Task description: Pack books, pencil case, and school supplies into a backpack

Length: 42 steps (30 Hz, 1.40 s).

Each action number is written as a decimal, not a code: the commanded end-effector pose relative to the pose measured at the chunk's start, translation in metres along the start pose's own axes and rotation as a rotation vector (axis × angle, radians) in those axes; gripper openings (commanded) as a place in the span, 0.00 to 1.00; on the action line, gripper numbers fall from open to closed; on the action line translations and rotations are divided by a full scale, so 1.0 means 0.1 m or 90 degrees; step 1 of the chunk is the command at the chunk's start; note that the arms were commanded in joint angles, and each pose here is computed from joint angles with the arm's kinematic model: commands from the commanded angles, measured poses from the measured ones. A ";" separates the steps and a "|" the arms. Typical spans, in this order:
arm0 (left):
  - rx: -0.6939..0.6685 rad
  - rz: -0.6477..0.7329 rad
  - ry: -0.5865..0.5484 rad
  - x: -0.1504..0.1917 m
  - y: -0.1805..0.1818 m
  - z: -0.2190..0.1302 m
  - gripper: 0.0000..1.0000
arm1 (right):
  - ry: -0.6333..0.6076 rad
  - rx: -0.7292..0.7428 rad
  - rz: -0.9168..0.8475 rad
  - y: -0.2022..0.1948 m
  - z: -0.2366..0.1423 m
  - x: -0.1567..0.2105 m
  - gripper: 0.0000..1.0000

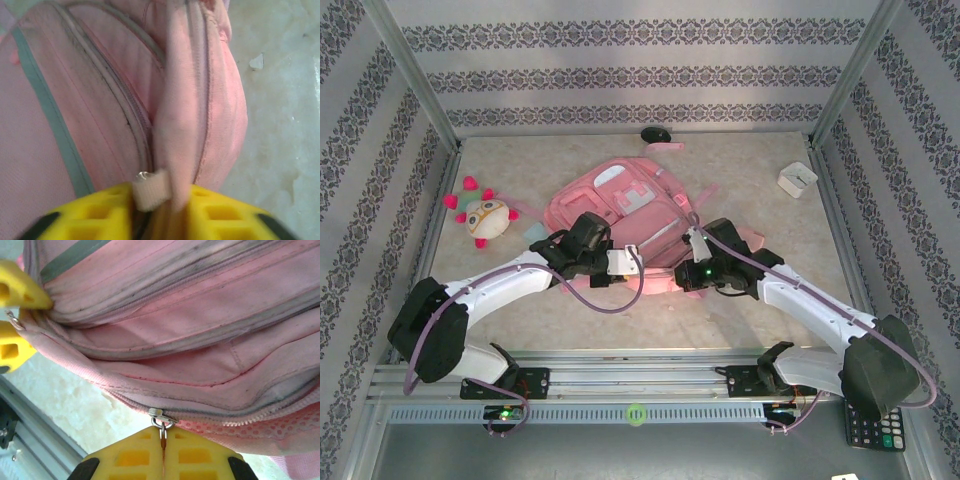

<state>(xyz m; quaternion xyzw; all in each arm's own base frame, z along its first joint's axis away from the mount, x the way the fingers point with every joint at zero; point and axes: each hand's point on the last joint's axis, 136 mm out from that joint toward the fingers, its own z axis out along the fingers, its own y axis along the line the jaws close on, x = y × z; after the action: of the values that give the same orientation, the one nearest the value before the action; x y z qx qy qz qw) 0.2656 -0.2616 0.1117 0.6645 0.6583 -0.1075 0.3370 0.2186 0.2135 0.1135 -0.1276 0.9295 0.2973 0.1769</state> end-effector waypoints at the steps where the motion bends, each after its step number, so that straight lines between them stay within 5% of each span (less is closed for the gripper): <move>1: 0.032 -0.068 -0.003 -0.05 -0.04 -0.11 0.59 | 0.011 -0.041 -0.015 0.15 0.07 0.07 0.00; 2: 0.048 -0.087 -0.035 -0.20 -0.08 -0.10 0.70 | 0.010 -0.050 -0.015 0.19 0.09 0.08 0.00; 5: 0.020 -0.095 -0.063 -0.47 -0.08 0.01 0.82 | 0.011 -0.064 -0.019 0.27 0.13 0.09 0.00; 10: -0.018 -0.074 -0.045 -0.60 -0.07 0.26 0.83 | 0.016 -0.079 -0.028 0.36 0.14 0.13 0.00; 13: -0.014 -0.055 0.007 -0.46 -0.08 0.42 0.73 | 0.012 -0.083 -0.032 0.37 0.12 0.14 0.00; 16: -0.020 -0.037 0.041 -0.31 -0.10 0.46 0.43 | 0.012 -0.075 -0.027 0.32 0.09 0.15 0.00; 19: -0.014 -0.013 0.046 -0.22 -0.17 0.35 0.25 | 0.013 -0.050 -0.002 0.13 0.08 0.13 0.00; 23: 0.003 0.003 0.080 0.01 -0.24 0.13 0.21 | 0.011 -0.004 0.032 -0.29 0.03 0.05 0.00; 26: 0.006 0.009 0.123 0.22 -0.26 -0.02 0.21 | 0.035 -0.013 0.015 -0.24 0.01 0.04 0.00; 31: -0.006 0.003 0.132 0.29 -0.20 -0.15 0.26 | 0.033 -0.066 -0.005 0.06 0.10 0.08 0.00; 36: -0.031 -0.068 0.014 -0.11 -0.06 -0.09 0.66 | 0.029 -0.092 -0.019 0.30 0.16 0.15 0.00; 42: 0.006 -0.060 -0.007 -0.28 -0.19 0.15 0.77 | 0.024 -0.140 -0.026 0.62 0.19 0.24 0.00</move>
<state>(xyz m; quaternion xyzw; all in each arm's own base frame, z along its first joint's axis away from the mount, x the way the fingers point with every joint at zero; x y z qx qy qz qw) 0.2530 -0.2739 0.1131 0.6318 0.6945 -0.1026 0.3288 0.1866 0.2536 0.1045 -0.1686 0.9098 0.3528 0.1388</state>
